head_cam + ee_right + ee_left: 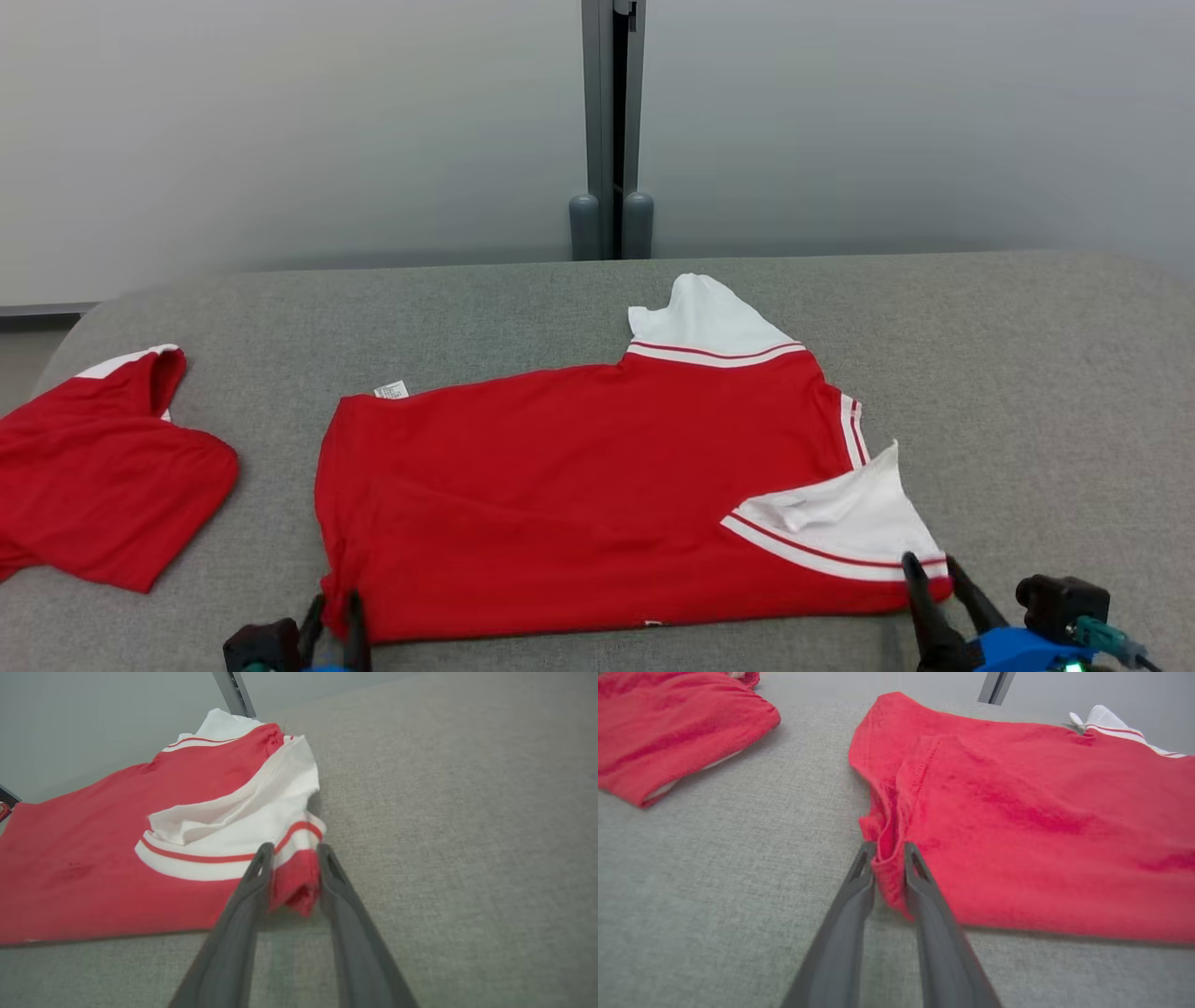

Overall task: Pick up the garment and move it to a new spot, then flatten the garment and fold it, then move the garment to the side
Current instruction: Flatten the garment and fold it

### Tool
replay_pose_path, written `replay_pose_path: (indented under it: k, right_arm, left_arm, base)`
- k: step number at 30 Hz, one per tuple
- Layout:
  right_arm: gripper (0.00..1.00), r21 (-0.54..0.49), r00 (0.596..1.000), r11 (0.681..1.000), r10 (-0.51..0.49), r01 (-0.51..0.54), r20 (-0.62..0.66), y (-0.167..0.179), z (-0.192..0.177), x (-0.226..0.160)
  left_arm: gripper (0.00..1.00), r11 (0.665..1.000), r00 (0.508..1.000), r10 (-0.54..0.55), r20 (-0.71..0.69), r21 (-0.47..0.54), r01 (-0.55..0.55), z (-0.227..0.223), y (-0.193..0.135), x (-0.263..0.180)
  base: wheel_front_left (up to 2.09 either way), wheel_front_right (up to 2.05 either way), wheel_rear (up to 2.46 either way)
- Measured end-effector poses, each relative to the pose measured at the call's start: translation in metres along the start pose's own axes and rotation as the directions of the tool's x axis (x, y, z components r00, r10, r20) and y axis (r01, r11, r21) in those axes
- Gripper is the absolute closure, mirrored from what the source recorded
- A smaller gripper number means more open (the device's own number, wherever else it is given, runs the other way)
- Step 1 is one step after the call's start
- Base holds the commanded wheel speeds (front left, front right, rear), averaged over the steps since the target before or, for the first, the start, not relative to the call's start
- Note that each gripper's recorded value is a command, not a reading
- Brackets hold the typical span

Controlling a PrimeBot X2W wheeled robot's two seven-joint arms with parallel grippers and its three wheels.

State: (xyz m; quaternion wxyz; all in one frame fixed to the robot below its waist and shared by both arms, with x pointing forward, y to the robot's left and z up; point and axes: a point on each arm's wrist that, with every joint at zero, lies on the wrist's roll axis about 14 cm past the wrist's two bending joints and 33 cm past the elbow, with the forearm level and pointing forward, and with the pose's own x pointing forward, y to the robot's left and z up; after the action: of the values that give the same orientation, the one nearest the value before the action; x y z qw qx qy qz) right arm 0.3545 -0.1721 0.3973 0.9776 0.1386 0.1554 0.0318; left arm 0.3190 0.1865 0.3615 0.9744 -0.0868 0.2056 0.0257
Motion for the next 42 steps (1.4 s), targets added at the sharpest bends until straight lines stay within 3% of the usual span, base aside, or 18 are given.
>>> replay_pose_path:
  k: [9, 17, 33, 34, 35, 42]
  right_arm:
    - [0.00, -0.066, 0.994, 0.997, 0.038, -0.032, 0.102, 0.009, 0.048, 0.041]
    - [0.00, -0.127, 0.990, 0.989, 0.089, -0.075, 0.110, 0.023, 0.074, 0.089]
    - [0.00, -0.241, 0.989, 0.962, 0.143, -0.127, 0.048, 0.030, 0.090, 0.161]
    - [0.00, -0.259, 0.989, 0.957, 0.146, -0.132, 0.037, 0.030, 0.092, 0.167]
    - [0.00, -0.275, 0.989, 0.952, 0.149, -0.137, 0.022, 0.031, 0.093, 0.172]
    - [0.00, -0.375, 0.985, 0.913, 0.129, -0.163, -0.115, 0.038, 0.105, 0.228]
  left_arm:
    - [0.00, 0.994, 0.997, -0.045, 0.057, 0.104, 0.039, 0.050, 0.002, 0.043]
    - [0.00, 0.977, 0.998, -0.059, 0.005, 0.205, 0.056, 0.093, 0.009, 0.104]
    - [0.00, 0.965, 0.967, -0.051, -0.251, 0.238, 0.113, 0.051, 0.011, 0.173]
    - [0.65, 0.966, 0.965, -0.053, -0.256, 0.232, 0.114, 0.050, 0.010, 0.175]
    - [1.00, 0.967, 0.964, -0.056, -0.261, 0.228, 0.117, 0.048, 0.009, 0.177]
    - [1.00, 0.959, 0.966, -0.108, -0.235, 0.233, 0.163, 0.044, -0.006, 0.187]
  base:
    - [0.00, 0.00, 0.00]
    - [0.00, 0.00, 0.00]
    - [0.00, 0.00, 0.00]
    - [0.00, 0.00, 0.00]
    - [0.00, 0.00, 0.00]
    - [0.00, 0.00, 0.00]
